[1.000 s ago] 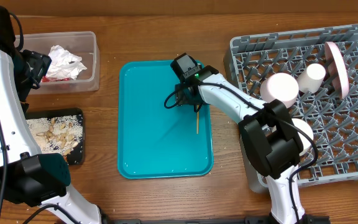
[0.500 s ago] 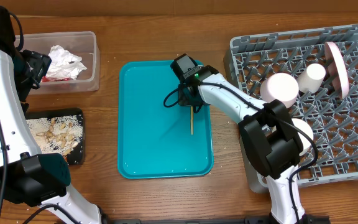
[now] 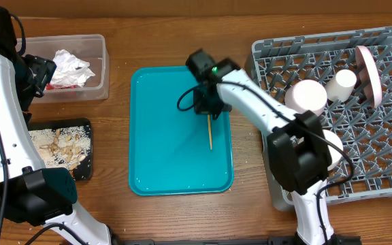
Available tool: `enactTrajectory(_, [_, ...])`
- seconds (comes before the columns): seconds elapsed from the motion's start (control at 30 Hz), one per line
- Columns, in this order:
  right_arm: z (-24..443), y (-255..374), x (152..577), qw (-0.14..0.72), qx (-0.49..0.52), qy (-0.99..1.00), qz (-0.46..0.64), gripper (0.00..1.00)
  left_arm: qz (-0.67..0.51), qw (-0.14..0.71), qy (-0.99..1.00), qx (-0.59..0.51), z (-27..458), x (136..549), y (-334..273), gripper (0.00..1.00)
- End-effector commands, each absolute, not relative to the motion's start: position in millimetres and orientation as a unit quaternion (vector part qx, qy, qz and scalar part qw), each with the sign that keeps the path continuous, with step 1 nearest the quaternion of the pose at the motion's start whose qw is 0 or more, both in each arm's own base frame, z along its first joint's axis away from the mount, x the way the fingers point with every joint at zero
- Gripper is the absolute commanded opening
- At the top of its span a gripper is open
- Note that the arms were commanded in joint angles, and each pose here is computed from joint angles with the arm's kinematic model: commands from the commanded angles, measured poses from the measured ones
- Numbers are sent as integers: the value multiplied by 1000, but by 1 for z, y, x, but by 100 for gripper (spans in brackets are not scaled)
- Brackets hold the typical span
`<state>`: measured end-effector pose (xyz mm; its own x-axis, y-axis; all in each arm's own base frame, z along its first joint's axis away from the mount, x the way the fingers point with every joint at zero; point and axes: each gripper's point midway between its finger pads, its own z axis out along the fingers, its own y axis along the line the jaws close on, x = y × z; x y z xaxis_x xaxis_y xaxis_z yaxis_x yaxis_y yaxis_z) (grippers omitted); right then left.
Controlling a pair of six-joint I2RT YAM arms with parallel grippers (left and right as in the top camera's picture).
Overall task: Sort waste into correct bins and load items into the dishwasher rack
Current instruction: 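Lift the chopstick and carry it right into the dish rack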
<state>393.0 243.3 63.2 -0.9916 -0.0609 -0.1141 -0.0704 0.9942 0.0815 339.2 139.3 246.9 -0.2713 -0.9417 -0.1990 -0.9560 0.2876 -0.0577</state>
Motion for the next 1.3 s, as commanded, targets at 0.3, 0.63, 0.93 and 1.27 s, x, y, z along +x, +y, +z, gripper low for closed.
enactTrajectory(0.3, [215,98,433,156,-74,984,47,4,42,102,790,-603,249,338,141,100])
enactTrajectory(0.63, [183,47,440,134,-32,985,103,5,42,102,790,-603,249,338,141,100])
enactTrajectory(0.93, [141,55,440,119,-40,987,104,30,42,102,790,-603,249,338,141,100])
enactTrajectory(1.27, [141,57,433,102,-2,989,108,50,42,102,790,-603,249,338,140,100])
